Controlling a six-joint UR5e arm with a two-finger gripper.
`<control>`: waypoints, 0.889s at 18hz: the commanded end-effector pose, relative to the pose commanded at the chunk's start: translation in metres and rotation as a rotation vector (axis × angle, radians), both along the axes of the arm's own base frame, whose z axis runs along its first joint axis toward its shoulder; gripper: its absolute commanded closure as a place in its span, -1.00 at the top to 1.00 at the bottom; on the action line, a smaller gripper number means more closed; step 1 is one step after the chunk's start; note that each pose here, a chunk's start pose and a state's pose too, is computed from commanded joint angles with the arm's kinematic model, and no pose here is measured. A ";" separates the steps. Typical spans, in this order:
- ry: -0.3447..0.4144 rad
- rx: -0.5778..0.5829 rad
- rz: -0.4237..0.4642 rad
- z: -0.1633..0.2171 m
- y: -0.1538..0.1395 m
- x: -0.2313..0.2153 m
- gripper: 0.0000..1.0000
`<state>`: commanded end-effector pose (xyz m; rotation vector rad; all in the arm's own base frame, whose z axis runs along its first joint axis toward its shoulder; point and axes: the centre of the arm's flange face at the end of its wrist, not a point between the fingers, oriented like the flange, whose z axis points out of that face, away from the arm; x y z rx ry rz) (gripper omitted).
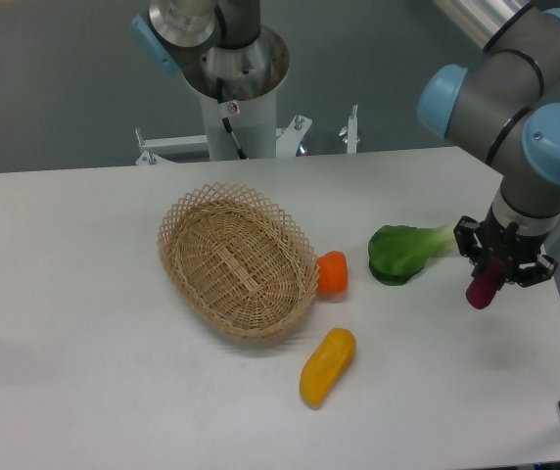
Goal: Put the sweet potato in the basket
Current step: 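Hold the purple sweet potato in the gripper and begin lifting, then carry the held sweet potato over the wicker basket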
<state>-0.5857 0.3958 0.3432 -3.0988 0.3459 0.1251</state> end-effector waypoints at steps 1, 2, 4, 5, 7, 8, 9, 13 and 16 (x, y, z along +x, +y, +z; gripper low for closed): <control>0.000 0.000 0.000 0.000 0.001 0.001 -0.67; 0.000 0.000 0.000 0.000 0.001 0.001 -0.68; -0.001 0.000 0.002 0.000 0.001 0.001 -0.68; -0.001 -0.001 0.003 0.000 0.002 0.002 -0.68; 0.001 -0.001 0.009 0.001 0.004 0.003 -0.68; -0.002 -0.002 0.015 0.001 0.005 0.005 -0.68; -0.001 -0.008 0.019 0.001 0.007 0.007 -0.68; -0.029 -0.017 -0.007 -0.010 0.021 0.027 -0.70; -0.049 -0.022 -0.031 -0.015 0.036 0.057 -0.71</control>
